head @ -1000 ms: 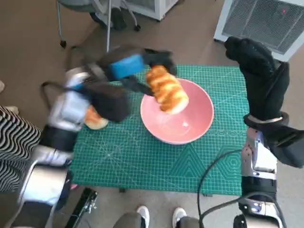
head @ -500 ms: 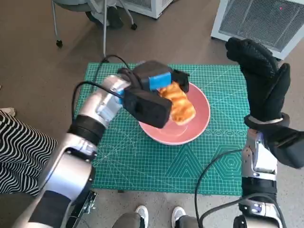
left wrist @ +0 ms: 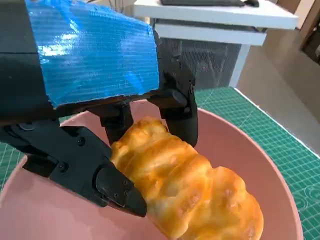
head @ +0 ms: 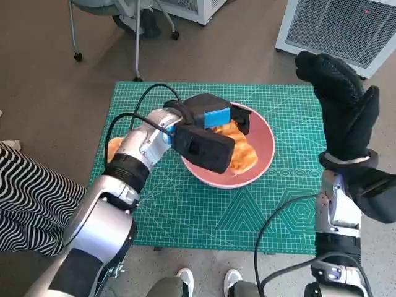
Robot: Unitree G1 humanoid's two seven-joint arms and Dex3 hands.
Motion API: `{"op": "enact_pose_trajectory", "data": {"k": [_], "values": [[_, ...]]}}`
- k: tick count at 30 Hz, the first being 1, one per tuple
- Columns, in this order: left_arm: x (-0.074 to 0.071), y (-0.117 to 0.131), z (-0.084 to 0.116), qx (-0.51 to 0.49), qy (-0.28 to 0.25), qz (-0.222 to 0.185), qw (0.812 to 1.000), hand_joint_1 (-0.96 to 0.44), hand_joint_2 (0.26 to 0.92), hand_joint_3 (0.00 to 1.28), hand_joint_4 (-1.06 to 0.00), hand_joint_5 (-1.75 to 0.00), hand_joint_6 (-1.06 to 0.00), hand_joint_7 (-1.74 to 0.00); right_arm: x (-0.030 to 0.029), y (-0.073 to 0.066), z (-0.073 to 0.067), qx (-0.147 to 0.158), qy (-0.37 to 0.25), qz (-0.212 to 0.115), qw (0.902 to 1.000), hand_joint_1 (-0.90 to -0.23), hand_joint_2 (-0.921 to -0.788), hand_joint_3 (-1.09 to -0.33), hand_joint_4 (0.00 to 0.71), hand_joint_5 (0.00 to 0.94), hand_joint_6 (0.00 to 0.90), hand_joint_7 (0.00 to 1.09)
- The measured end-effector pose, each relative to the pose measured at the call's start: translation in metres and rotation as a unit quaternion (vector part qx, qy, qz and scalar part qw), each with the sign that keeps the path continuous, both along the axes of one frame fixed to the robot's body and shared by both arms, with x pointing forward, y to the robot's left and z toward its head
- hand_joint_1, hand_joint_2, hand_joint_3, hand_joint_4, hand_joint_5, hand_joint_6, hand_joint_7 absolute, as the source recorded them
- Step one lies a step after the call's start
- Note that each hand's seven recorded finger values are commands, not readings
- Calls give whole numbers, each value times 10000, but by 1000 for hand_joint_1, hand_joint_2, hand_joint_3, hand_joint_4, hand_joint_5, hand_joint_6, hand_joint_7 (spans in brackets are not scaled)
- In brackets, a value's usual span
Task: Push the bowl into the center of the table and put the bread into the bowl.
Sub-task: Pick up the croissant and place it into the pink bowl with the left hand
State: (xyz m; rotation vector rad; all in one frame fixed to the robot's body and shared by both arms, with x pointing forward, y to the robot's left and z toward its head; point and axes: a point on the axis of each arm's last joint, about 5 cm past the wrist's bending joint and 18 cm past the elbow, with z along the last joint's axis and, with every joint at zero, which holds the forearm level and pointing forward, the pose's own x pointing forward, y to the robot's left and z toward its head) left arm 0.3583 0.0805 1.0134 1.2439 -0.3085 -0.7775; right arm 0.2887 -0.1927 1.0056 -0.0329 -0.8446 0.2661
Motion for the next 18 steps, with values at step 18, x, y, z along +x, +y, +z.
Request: {"op": "enact_pose_trajectory", "data": {"k": [18], "values": [[-47,526,591,-824,54,-448,9956,-689,919,51,0,1,-174,-19,-24,-2,-1,16,-36,-31,10000,-720,-921,-705,174,0,76,404]]}}
